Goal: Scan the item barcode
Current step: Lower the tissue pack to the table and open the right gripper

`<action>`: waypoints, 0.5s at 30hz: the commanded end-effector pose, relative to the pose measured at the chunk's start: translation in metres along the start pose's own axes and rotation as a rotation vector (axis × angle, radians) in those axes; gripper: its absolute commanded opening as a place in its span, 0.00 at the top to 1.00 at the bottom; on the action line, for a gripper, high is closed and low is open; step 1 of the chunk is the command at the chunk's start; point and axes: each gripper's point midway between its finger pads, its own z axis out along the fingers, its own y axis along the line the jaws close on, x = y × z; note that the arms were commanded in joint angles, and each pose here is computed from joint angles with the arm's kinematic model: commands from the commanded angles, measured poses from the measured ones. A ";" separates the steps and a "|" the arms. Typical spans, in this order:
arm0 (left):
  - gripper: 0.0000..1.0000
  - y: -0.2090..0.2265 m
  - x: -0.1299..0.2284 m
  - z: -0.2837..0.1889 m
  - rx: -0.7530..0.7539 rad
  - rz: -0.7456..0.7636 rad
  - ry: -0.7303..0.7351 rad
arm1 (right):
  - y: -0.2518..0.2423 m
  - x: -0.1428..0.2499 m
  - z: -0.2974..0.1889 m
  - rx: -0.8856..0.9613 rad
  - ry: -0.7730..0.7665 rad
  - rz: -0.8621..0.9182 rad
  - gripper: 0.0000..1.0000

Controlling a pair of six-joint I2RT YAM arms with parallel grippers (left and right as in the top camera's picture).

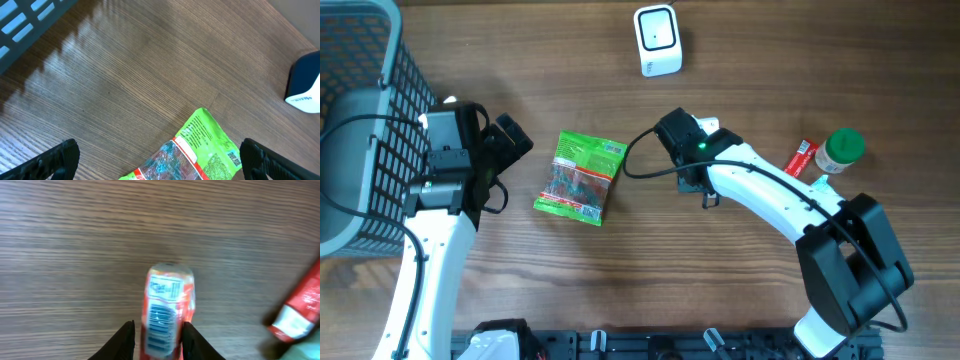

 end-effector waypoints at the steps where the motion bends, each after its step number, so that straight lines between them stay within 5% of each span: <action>1: 0.00 0.003 -0.003 -0.001 -0.010 0.003 -0.010 | 0.027 0.010 0.000 -0.142 0.052 0.011 0.68; 11: 0.00 0.003 -0.003 -0.001 -0.010 0.003 -0.010 | 0.024 -0.013 -0.024 -0.225 -0.010 0.034 0.61; 14: 0.00 0.003 -0.003 -0.001 -0.010 0.003 -0.010 | 0.005 -0.028 -0.036 -0.240 -0.051 0.096 0.04; 15: 0.00 0.003 -0.003 -0.001 -0.010 0.003 -0.010 | 0.000 -0.031 -0.039 -0.255 -0.053 0.116 0.00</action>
